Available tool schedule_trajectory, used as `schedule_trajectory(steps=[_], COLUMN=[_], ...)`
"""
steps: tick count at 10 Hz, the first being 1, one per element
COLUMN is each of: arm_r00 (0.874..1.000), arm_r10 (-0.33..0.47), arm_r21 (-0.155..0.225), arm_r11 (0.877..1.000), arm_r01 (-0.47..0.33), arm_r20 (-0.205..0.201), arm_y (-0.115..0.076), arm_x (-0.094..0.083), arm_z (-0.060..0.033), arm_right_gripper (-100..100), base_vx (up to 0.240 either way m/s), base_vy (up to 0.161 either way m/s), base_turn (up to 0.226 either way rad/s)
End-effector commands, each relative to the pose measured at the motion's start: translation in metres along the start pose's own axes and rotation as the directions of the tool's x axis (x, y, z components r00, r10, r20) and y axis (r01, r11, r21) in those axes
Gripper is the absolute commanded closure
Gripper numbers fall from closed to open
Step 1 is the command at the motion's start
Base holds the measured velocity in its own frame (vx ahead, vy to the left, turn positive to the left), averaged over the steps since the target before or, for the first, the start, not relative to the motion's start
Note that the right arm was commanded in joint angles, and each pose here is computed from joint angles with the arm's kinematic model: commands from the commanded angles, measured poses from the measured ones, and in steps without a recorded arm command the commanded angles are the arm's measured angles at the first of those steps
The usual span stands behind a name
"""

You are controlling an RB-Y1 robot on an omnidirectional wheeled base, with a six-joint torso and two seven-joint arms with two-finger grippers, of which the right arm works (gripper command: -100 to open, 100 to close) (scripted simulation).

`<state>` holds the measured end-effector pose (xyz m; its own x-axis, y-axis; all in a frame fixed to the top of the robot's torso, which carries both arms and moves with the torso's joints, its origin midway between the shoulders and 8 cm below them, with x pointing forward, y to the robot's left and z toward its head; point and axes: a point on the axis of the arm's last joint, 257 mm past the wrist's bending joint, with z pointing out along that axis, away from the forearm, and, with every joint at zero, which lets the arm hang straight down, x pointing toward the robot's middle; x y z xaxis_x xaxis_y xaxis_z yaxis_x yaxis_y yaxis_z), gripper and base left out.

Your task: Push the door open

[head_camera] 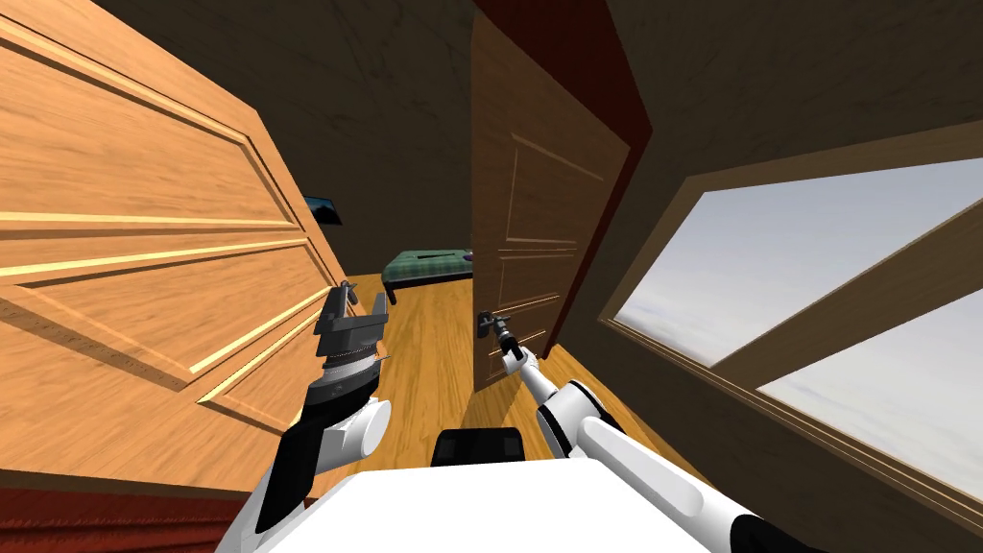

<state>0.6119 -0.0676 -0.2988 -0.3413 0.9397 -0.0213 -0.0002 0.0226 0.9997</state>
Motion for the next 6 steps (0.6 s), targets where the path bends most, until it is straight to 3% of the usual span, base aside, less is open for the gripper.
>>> schedule_trajectory(steps=[1, 3, 4, 5, 6], arm_r00=[0.999, 0.999, 0.999, 0.997, 0.997], arm_r10=[-0.011, -0.012, -0.012, -0.014, -0.020], arm_r21=[-0.014, -0.013, -0.013, -0.011, 0.049], arm_r11=[1.000, 1.000, 1.000, 1.000, 0.999], arm_r01=[0.012, 0.013, 0.013, 0.015, 0.017], arm_r20=[0.034, 0.043, 0.043, 0.071, 0.078], arm_y=[0.008, 0.008, 0.008, 0.008, -0.018], arm_x=[-0.021, -0.027, -0.027, -0.042, -0.047], arm_z=[0.0014, 0.0007, 0.0007, -0.0014, -0.0101], arm_right_gripper=[100, 100, 100, 100, 100], base_vx=[0.139, 0.126, 0.050, 0.102, 0.121], base_vy=[0.123, 0.124, 0.024, 0.094, 0.109], base_turn=[-0.041, -0.049, 0.012, -0.035, -0.058])
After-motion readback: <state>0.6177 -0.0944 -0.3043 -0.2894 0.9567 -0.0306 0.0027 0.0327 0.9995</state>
